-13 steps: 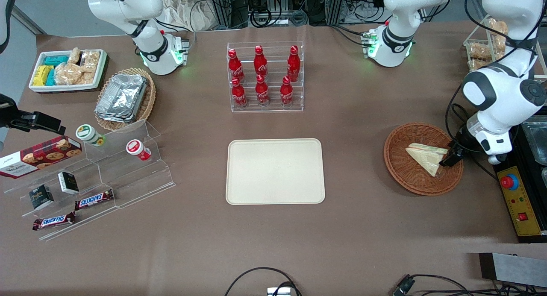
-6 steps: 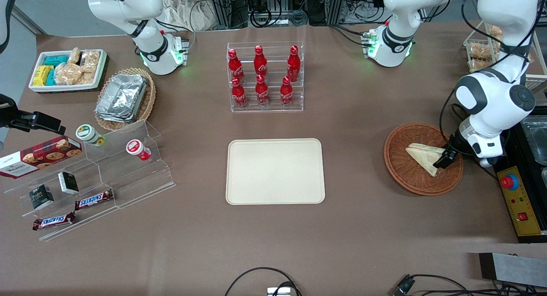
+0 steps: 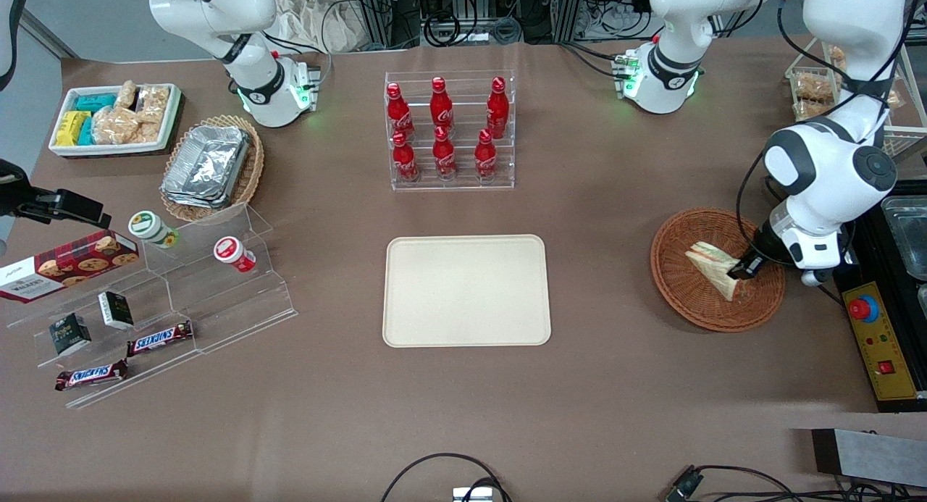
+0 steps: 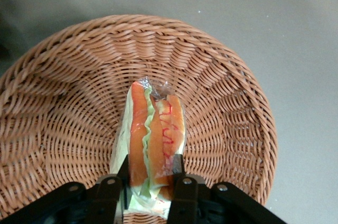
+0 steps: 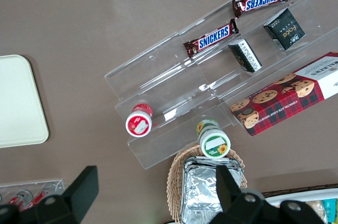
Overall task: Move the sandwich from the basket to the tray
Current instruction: 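Close the left gripper on the sandwich and lift it from the basket, then carry the held sandwich with the left gripper over the cream tray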
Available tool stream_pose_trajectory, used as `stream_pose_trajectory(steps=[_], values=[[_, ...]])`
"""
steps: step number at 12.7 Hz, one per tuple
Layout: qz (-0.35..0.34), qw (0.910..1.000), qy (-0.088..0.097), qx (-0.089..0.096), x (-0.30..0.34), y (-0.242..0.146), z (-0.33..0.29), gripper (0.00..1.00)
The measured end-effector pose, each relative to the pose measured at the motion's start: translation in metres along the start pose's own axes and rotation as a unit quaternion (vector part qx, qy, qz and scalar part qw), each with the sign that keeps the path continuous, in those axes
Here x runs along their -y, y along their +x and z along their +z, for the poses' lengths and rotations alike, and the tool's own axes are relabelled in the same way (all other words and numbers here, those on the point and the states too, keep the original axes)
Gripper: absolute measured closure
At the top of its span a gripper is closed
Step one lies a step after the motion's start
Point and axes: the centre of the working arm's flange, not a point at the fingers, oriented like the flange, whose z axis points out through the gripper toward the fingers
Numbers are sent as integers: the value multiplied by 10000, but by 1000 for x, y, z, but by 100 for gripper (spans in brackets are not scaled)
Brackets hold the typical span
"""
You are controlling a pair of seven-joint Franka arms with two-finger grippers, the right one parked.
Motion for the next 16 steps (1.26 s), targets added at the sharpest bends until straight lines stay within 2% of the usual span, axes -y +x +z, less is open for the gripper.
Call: stream_pose_trajectory(steps=[2,4,5,8,10,12,14,16], values=[[34,10000,-35,-37,-4,0,-5,73],[107,9999,-90,-93,-9,0,-18,84],[222,9997,-63,-100,-12,-1,-29,85],[737,9968,262,-153,-15,-10,-68,85],[1142,9919,510,-239,-21,-22,-88,85],[1517,9856,682,-297,-35,-38,-100,85],[1818,9799,790,-243,-60,-55,-114,85],[2194,9711,934,-98,-101,-83,-142,85]])
